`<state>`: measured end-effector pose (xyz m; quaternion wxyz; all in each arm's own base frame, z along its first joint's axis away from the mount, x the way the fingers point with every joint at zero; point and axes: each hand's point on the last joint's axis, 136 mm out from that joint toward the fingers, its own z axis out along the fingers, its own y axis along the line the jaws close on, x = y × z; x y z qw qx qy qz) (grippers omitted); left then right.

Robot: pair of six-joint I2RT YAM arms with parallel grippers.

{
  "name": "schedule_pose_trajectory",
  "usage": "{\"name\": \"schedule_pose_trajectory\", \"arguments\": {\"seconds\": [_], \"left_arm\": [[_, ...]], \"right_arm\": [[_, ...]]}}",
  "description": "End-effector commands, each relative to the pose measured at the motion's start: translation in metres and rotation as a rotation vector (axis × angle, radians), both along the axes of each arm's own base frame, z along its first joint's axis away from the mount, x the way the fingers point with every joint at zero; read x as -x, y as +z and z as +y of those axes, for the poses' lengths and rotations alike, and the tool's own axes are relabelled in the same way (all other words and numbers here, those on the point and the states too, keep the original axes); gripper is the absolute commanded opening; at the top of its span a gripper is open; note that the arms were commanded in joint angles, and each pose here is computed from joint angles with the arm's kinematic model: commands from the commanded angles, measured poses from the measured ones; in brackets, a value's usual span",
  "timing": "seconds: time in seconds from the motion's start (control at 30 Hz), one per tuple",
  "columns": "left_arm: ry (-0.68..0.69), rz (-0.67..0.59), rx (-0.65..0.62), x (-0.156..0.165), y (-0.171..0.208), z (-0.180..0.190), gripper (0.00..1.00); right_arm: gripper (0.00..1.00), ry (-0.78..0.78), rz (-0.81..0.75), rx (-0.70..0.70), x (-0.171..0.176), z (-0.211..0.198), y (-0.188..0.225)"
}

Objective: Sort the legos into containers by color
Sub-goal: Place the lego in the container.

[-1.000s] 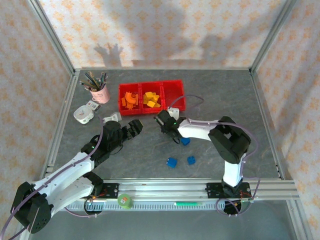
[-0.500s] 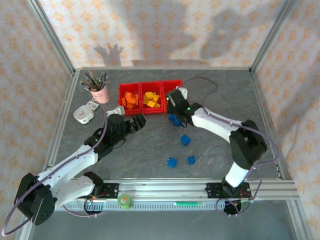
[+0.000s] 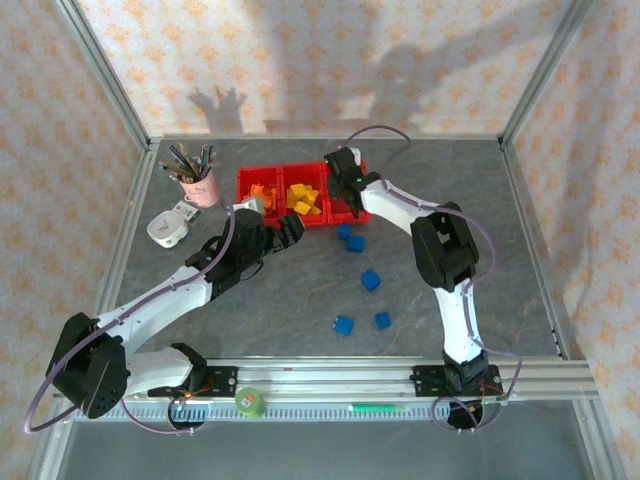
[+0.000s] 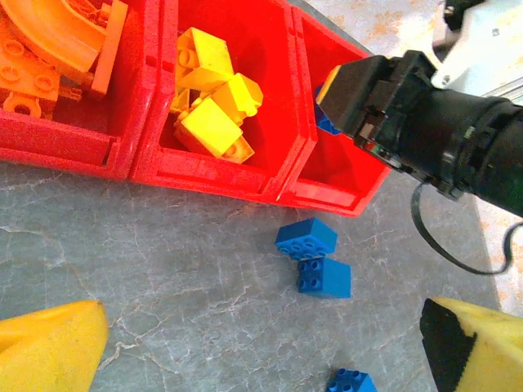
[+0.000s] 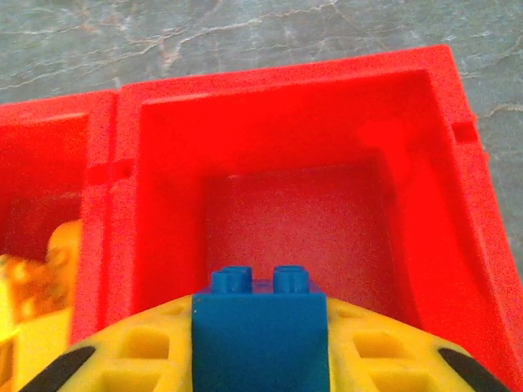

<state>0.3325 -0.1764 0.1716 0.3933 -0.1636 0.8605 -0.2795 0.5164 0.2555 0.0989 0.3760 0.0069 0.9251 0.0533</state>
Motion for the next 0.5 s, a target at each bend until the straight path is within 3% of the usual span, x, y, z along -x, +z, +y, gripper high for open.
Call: {"name": "schedule_pose_trajectory", "arguments": {"seconds": [0.0,0.2,0.47], "left_arm": [[-0.006,-0.049,0.000,-0.010,0.014,-0.004,0.99],[-0.009,-0.047,-0.002,-0.013,0.014,-0.003,0.99],[-0.025,-0.043,-0.003,-0.009,0.015,-0.003,0.99]], "right_arm": [[0.35,0.012,-0.010,0.053,-0.009,-0.002,0.006],[0.47,0.042,-0.027,0.013,-0.004,0.003,0.025],[0.48,0.032,-0.045,-0.045,0.027,-0.010,0.052]]}}
